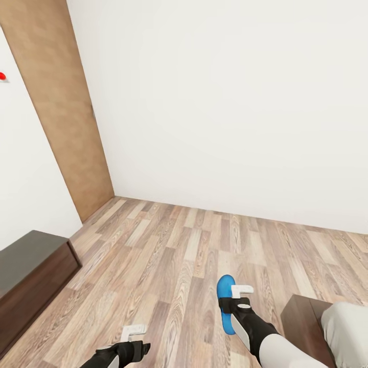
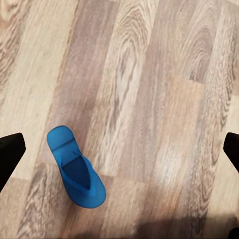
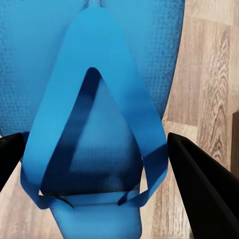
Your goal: In the bedroom, move the book from the bed onto either nightstand, and place the two sandals side by side next to the bed.
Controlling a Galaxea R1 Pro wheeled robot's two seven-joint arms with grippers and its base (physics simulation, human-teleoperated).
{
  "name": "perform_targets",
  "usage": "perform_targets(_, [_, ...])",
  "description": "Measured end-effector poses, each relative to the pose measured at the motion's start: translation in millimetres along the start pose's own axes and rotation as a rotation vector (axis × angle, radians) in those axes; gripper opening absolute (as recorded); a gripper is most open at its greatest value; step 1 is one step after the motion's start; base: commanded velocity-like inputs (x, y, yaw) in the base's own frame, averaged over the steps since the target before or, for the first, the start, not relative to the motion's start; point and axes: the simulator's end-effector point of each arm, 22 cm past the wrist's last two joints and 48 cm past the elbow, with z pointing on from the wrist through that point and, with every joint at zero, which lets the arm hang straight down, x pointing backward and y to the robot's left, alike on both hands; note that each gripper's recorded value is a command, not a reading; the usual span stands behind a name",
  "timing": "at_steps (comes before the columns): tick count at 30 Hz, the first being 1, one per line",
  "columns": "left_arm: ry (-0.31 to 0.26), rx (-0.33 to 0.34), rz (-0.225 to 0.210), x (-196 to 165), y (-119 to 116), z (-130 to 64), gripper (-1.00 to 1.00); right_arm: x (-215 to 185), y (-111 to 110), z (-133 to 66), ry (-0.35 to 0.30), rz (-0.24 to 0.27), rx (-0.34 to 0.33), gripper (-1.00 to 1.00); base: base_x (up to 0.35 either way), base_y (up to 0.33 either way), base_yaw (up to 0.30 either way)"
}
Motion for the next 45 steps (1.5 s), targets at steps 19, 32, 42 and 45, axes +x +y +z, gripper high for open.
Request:
perform_targets(19, [-0.001, 0.0, 0.002, -0.2, 0.1, 0.0, 1.0, 0.0, 0.0, 0.0, 0.0, 0.0, 0.0, -1.0, -0.02, -0.052, -0.004])
perform_targets(32, [-0.002, 0.001, 0.0, -0.4, -0.2, 0.0, 1.0, 0.0, 0.1, 0.0, 0.0, 0.0, -0.001, -1.0, 0.0, -0.006, -0.06])
perform_targets(42, [-0.002, 0.0, 0.0, -0.4, 0.1, 0.0, 1.0, -0.1, 0.1, 0.0, 0.0, 0.001, 0.0, -1.0, 0.0, 0.012, -0.029])
perform_targets(45, [-0.001, 0.001, 0.0, -0.3, -0.1, 0.0, 1.0, 0.0, 0.1, 0.0, 0.0, 0.0, 0.0, -1.0, 0.0, 0.001, -0.003])
